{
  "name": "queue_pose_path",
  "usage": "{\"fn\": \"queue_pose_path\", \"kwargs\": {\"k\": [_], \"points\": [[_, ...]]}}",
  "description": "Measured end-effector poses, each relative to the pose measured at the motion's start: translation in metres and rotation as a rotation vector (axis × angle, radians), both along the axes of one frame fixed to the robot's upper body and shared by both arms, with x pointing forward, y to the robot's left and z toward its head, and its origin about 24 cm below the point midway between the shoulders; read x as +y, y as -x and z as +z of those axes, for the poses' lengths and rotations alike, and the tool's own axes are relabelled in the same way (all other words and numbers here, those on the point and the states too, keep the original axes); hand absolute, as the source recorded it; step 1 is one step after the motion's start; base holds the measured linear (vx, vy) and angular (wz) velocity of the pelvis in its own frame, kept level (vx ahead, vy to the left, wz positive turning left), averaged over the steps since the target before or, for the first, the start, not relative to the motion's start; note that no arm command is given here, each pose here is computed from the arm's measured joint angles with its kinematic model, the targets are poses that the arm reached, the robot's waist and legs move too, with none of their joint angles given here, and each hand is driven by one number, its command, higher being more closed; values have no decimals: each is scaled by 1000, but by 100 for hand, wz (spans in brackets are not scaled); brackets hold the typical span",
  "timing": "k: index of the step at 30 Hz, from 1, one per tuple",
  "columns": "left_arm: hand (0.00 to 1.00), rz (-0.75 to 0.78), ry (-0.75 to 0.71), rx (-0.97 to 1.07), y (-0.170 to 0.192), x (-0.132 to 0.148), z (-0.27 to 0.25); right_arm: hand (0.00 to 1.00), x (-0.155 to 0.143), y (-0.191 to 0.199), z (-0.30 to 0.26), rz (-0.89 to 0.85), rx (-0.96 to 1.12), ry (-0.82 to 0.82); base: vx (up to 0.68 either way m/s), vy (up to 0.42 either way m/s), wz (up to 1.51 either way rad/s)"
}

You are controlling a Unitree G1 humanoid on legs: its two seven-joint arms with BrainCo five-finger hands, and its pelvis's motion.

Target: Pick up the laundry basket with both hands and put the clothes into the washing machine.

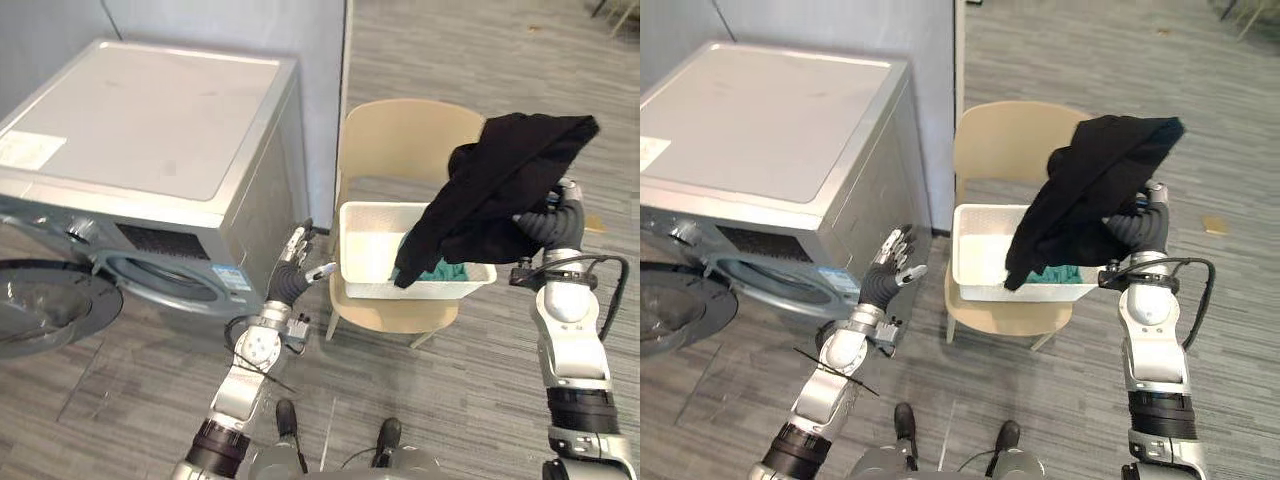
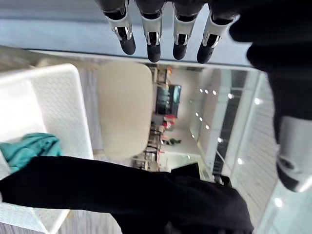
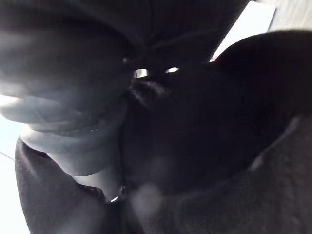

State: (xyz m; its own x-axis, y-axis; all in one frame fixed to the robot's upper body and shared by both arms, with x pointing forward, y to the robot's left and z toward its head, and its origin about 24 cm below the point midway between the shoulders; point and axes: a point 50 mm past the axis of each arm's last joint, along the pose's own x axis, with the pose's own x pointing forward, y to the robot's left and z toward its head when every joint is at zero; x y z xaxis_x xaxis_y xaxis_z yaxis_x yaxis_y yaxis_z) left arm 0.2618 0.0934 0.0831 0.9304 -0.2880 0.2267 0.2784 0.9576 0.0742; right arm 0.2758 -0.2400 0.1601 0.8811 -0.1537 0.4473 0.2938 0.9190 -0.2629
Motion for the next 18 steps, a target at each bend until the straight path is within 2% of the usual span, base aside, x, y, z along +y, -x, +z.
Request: {"fn": "queue_pose_path", "kwargs": {"k": [6, 12, 18], "points": [[0, -131, -232, -185, -15, -26, 28, 100, 36, 0, 1, 273, 9, -32, 15, -4, -25], [0, -252, -339, -180, -15, -39, 18, 100, 61, -1, -8, 443, 63, -59, 3, -5, -16], [0, -299, -387, -186, -16, -47, 16, 100, 77, 1, -13, 537, 91, -69, 0, -1, -1]]}}
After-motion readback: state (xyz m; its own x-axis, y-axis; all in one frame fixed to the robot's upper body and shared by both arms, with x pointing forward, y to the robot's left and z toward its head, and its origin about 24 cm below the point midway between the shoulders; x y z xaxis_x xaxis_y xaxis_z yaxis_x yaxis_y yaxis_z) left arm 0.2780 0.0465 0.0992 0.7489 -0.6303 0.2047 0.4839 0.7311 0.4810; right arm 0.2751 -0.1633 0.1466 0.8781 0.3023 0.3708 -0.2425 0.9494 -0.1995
